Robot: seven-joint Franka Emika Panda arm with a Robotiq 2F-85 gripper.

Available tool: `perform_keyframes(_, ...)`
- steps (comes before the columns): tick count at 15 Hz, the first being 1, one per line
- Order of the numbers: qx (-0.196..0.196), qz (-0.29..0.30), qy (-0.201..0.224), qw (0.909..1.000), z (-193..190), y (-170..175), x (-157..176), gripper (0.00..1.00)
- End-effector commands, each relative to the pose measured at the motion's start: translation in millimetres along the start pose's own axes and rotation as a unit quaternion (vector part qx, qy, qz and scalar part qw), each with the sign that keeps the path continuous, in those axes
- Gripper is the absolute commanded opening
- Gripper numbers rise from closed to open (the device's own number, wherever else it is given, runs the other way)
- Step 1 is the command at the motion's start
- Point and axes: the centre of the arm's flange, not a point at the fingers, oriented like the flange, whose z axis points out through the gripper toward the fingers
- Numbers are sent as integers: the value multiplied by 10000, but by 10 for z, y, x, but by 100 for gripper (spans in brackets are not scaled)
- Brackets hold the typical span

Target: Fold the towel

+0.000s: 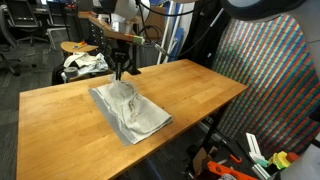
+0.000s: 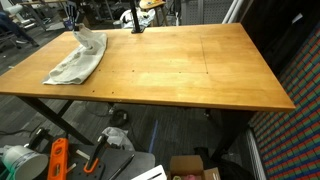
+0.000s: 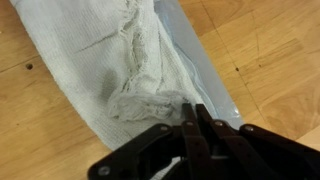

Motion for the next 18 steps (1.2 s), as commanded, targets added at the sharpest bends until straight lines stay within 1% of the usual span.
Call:
perform_keyframes(1,-61,337,115,9993,-64,-165,-83,10)
perform_keyframes(3,-7,554,185,9983,-63,-241,-75,10)
perform_keyframes(6,89,869,271,9958,-120,-331,22,8)
perform_keyframes(10,185,1261,390,9911,-194,-398,221,9)
perform_keyframes(14,301,1439,401,9883,-180,-468,390,8)
perform_keyframes(18,370,1546,454,9862,-155,-534,459,9)
